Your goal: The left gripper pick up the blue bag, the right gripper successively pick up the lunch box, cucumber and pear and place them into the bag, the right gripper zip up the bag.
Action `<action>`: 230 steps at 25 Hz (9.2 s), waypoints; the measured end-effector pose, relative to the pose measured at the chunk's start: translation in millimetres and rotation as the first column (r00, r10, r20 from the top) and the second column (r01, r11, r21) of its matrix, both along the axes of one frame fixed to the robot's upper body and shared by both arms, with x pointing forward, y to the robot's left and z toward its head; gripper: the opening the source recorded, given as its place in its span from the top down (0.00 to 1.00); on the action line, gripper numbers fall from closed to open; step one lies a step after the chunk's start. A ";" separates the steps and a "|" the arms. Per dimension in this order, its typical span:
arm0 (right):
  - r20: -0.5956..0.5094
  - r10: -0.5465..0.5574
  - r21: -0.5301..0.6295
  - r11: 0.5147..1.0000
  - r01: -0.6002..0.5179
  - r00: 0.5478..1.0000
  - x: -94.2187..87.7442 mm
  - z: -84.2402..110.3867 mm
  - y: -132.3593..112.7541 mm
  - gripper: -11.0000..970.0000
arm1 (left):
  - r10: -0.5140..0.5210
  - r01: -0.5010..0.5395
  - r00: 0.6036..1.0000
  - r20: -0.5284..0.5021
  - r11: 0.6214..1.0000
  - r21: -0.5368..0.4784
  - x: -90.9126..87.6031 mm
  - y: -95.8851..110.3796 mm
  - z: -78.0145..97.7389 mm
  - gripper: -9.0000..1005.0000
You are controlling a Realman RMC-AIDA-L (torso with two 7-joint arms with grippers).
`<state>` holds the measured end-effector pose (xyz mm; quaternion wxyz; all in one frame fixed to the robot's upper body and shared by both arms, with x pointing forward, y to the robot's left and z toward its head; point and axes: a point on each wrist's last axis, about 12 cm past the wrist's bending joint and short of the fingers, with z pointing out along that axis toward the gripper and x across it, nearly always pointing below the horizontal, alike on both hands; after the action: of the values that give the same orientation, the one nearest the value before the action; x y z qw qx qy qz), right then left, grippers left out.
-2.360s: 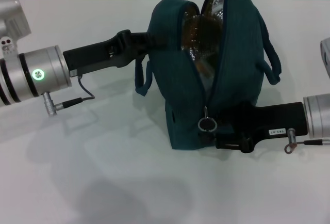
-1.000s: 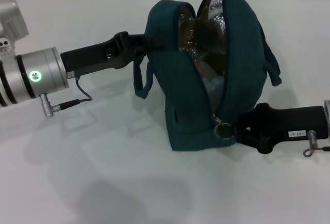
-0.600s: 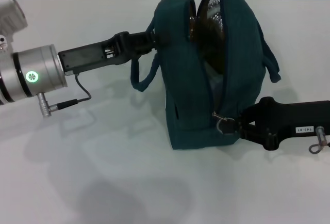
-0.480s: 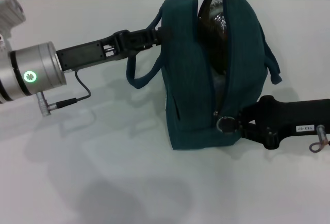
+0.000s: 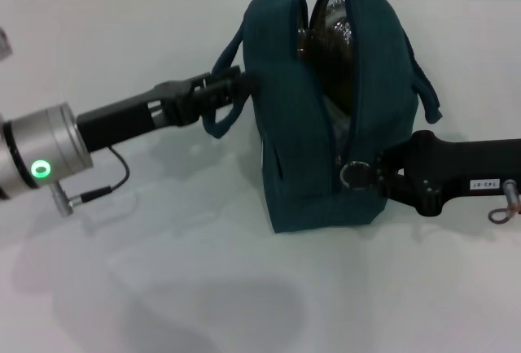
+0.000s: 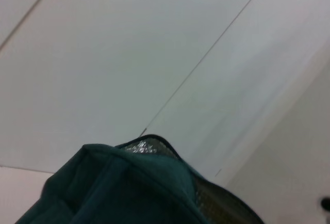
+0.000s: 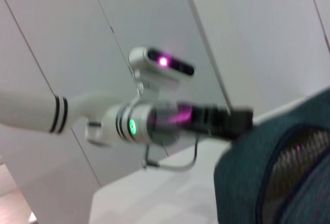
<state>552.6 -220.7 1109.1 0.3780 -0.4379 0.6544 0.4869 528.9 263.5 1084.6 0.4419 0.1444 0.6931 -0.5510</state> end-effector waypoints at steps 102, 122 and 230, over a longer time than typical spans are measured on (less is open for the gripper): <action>0.332 -0.099 0.175 0.984 0.042 0.938 26.8 37.6 7.5 0.98 | -0.183 0.182 0.954 -0.237 0.983 -0.026 -7.3 13.6 36.0 0.44; 0.438 -0.128 0.179 0.982 0.053 0.890 24.2 37.5 -4.7 0.98 | -0.111 0.245 0.770 -0.628 0.961 0.131 27.3 -49.4 81.0 0.45; 0.394 -0.388 0.233 0.919 0.318 0.833 30.3 23.0 -31.8 0.98 | -0.313 0.395 0.916 -0.250 0.808 0.438 80.7 -86.9 127.1 0.47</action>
<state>583.0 -252.6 1132.1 0.6305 -0.3749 0.5830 0.3492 609.6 176.6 1211.7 0.2221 0.3298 0.8026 -0.4446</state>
